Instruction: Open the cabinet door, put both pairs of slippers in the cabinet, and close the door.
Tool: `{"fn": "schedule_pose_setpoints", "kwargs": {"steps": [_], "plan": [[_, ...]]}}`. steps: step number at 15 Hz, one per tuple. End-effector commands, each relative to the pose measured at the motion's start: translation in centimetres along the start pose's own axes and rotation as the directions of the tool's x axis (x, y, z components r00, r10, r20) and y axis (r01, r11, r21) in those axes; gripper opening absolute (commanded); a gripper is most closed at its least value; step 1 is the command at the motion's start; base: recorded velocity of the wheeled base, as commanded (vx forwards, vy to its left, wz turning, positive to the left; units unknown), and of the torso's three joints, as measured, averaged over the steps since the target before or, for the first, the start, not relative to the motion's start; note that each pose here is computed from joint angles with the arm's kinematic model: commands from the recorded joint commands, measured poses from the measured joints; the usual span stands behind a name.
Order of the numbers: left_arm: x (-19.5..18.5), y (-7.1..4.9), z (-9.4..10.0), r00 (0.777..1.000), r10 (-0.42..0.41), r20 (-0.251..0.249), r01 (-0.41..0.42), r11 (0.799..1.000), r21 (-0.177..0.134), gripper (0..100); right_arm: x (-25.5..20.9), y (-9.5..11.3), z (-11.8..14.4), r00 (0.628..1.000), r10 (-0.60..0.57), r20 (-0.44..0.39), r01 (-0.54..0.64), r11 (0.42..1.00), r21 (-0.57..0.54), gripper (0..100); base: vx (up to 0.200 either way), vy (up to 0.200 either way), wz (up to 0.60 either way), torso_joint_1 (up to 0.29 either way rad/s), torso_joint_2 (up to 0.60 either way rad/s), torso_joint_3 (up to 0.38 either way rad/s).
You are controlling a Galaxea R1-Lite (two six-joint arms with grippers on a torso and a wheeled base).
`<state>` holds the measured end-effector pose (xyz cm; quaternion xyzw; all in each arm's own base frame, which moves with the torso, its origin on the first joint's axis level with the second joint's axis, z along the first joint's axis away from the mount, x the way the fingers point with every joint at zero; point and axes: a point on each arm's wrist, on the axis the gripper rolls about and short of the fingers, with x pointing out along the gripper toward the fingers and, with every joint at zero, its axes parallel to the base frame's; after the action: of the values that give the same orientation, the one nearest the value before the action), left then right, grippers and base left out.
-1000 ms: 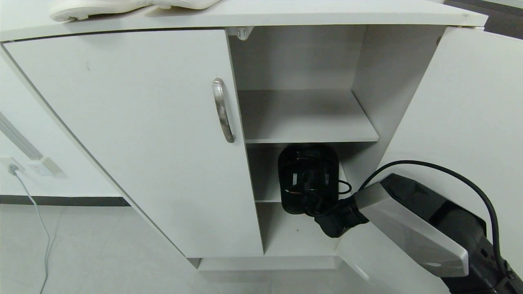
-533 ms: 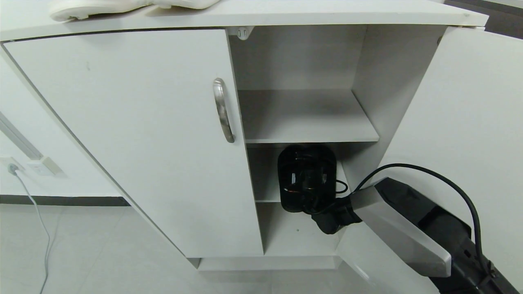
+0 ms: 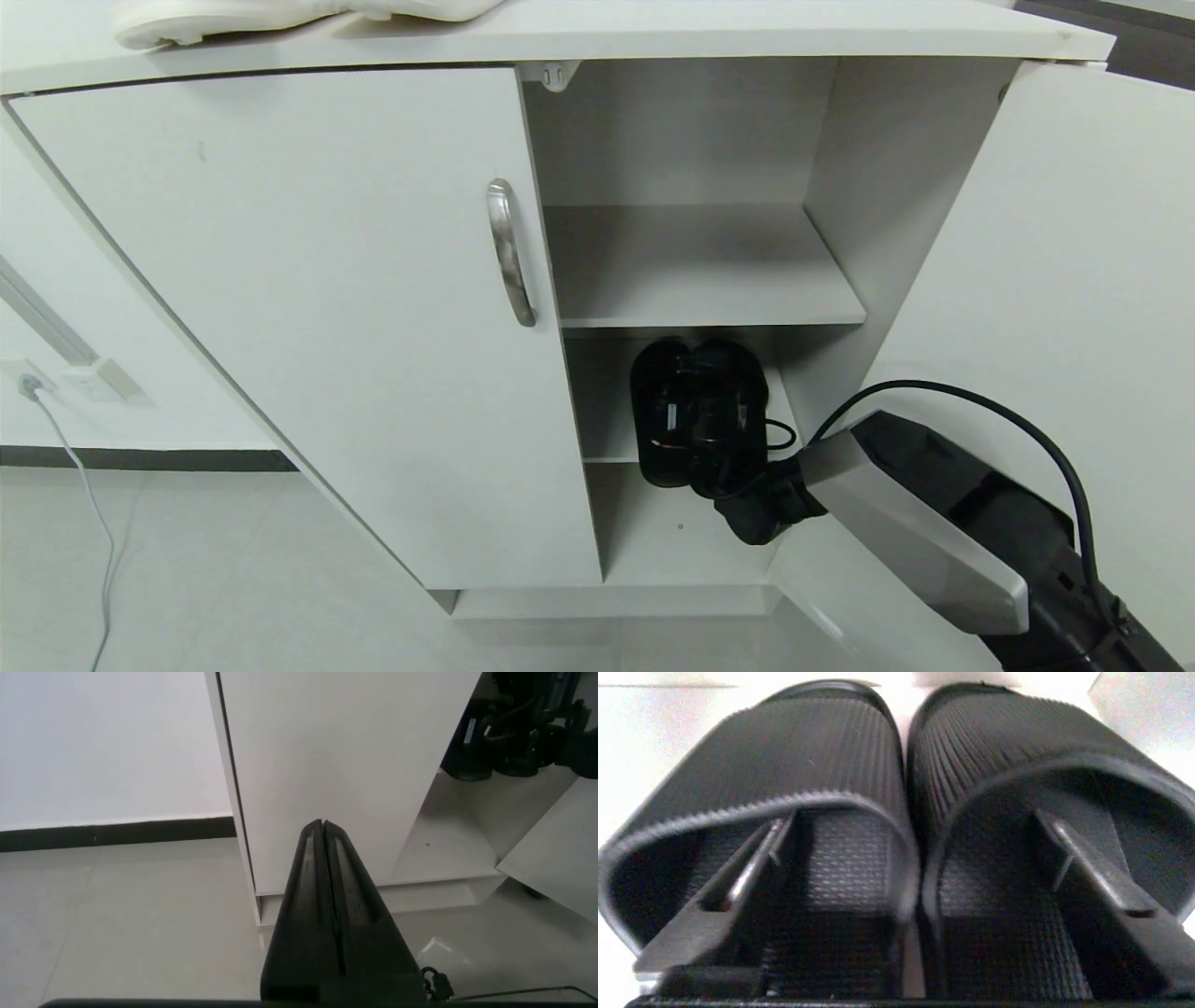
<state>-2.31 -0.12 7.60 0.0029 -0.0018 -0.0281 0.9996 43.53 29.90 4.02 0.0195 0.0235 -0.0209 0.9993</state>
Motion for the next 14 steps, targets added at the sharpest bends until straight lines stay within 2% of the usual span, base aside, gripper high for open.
{"fn": "schedule_pose_setpoints", "kwargs": {"steps": [1,6,12,14], "plan": [[0.0,0.0,0.0,1.0,-0.001,-0.002,0.001,1.0,0.0,0,-1.0,-0.3,1.1,1.0,0.006,0.003,-0.006,1.0,0.002,100,0.0,0.0,0.0,0.0,0.0,0.0],[0.0,0.0,0.0,1.0,-0.001,0.0,0.001,1.0,0.0,0,-6.0,-1.5,1.9,0.998,0.048,-0.028,-0.049,0.999,-0.022,100,0.0,0.0,0.0,0.0,0.0,0.0],[0.0,0.0,0.0,1.0,-0.002,-0.002,0.002,1.0,0.0,0,-12.9,-4.9,2.1,0.994,0.097,-0.044,-0.099,0.994,-0.035,100,0.0,0.0,0.0,0.0,0.0,0.0],[0.0,0.0,0.0,1.0,-0.002,0.0,0.002,1.0,0.0,0,-14.9,-5.4,1.8,0.991,0.125,-0.051,-0.127,0.991,-0.041,100,0.0,0.0,0.0,0.0,0.0,0.0]]}}
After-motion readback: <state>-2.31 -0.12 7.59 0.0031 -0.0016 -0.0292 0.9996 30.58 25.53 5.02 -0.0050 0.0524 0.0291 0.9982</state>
